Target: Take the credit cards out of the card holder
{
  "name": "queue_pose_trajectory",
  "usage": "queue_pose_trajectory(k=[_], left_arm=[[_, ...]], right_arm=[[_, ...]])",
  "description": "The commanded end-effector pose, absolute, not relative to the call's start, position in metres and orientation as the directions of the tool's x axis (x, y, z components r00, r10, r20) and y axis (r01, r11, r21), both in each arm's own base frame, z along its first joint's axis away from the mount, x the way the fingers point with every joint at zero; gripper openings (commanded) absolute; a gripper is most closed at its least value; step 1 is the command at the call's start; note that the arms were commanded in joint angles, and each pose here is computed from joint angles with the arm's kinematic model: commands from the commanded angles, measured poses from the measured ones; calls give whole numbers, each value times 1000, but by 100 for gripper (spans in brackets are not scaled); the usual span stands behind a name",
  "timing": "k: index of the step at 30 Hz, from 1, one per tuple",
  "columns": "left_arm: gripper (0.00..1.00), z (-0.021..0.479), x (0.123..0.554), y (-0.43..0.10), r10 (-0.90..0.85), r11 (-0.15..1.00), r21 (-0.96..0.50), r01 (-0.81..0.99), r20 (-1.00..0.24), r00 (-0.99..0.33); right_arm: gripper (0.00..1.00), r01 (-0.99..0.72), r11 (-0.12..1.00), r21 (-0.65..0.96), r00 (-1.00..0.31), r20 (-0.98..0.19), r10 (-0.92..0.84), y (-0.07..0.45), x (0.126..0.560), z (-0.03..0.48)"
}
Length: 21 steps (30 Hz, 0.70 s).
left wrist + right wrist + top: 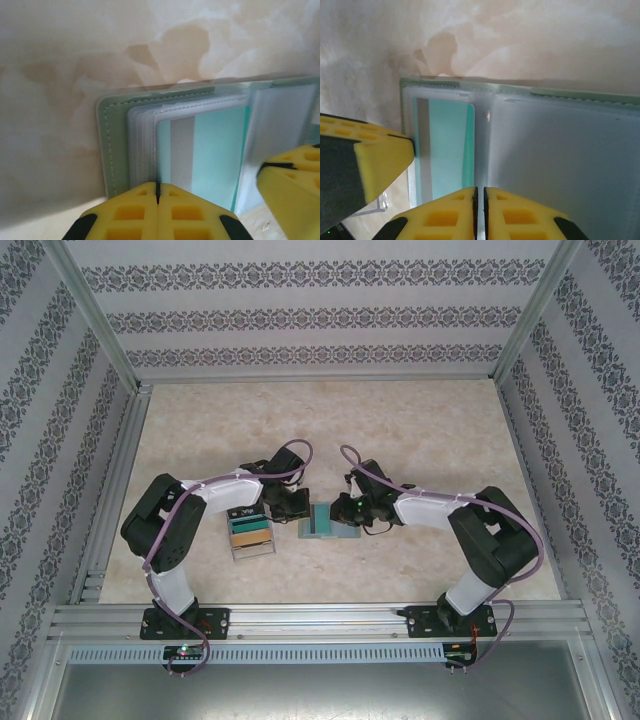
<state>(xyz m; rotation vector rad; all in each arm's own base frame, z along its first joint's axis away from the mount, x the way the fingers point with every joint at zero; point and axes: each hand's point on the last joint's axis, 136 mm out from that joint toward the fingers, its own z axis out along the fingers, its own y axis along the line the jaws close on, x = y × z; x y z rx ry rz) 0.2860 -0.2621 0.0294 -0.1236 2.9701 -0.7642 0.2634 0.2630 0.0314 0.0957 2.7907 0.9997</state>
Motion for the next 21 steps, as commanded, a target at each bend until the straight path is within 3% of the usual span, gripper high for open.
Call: queue_pose_trajectory(k=[1,8,11,14,21], left_arm=[[2,14,276,-255,-83,893,-445,-75,2,-997],[2,10,272,-256,-77,895,-440,-76,17,-997],[2,10,272,-257,-75,894,-442,-75,17,-997],[2,11,272,-257,-74,896,-439,-74,16,-997],[1,9,272,-251,-68,912,-404,-67,12,-998]], right_arm=[[16,-9,731,682,-986,-130,109,281,268,39],[17,6,733,680,-990,-101,102,282,265,29],[12,8,729,685,-991,-92,98,284,264,27],[0,12,732,681,-991,-92,101,282,263,27],[0,39,740,672,-985,-98,140,264,263,27]])
